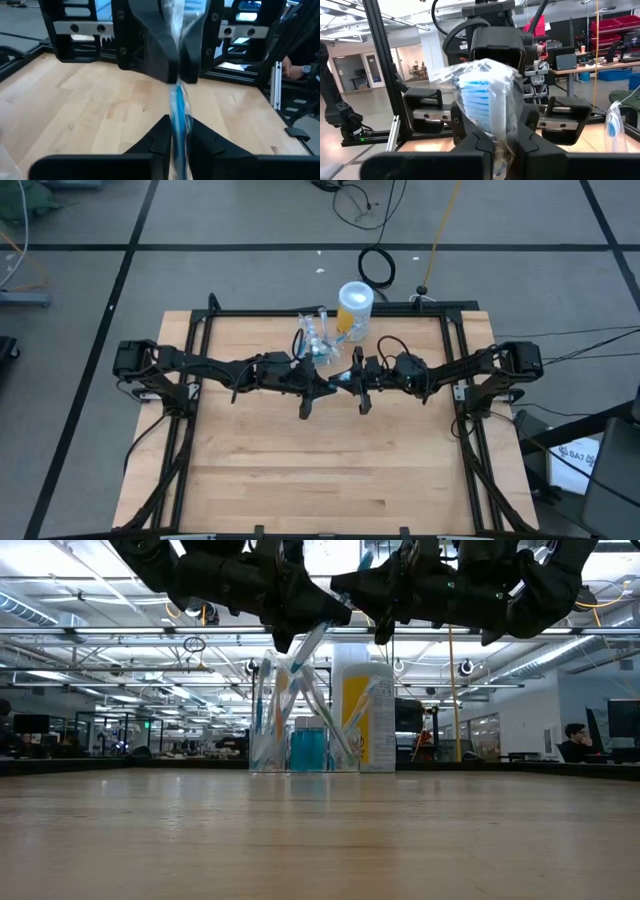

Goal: Pick & Place toothbrushing station
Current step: Put the blue toothbrush into the right section of the transparent organizer

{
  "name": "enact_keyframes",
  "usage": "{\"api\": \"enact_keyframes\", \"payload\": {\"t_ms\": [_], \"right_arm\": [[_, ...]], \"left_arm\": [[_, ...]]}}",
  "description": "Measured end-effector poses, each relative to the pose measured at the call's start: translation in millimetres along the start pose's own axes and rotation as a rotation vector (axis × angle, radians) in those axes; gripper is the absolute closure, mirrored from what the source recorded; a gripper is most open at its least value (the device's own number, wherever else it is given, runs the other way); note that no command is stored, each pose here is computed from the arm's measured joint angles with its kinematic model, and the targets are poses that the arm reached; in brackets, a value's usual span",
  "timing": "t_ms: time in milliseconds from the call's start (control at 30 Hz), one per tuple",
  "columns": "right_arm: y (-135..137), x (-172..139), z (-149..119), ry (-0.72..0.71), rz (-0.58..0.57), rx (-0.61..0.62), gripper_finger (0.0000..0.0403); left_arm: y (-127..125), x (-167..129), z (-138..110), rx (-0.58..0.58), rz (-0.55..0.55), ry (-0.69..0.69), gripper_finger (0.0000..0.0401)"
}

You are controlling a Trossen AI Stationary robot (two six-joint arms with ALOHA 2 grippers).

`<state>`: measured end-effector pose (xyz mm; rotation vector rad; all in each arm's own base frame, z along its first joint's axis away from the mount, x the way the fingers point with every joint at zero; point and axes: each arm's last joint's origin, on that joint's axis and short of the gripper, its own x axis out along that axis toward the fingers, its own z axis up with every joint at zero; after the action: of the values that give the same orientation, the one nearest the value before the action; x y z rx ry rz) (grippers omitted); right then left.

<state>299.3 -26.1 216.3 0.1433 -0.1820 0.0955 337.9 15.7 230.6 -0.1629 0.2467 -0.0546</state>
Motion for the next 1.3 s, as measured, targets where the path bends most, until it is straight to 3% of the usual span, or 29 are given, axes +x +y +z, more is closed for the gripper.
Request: {"api": "enact_keyframes", "payload": {"t_ms": [300,567,700,967,1067,1300], "right_arm": [[-4,-1,-5,0.059,-0.015,-0.031,0.0395],[-24,-13,-3,0.225,-0.120,-0.006,0.0393],[-25,-21,7,0.259,-0.192,-0.030,0.0395],[-2,-27,31,0.207,-0.496,-0.310,0.0395],[2,-23,32,0.165,-0.558,-0.403,0.0396],[-21,-13,10,0.145,-0.712,-0.523,0.0394]], "left_arm": [[1,0,-3,0.082,0.006,0.035,0.0288],[7,-2,-13,0.081,0.206,0.130,0.0205],[8,-2,-16,0.055,0.239,0.153,0.0183],[6,-2,-16,-0.013,0.236,0.145,0.0176],[6,-2,-16,-0.046,0.236,0.142,0.0176],[4,-2,-17,-0.130,0.238,0.137,0.0176]]}}
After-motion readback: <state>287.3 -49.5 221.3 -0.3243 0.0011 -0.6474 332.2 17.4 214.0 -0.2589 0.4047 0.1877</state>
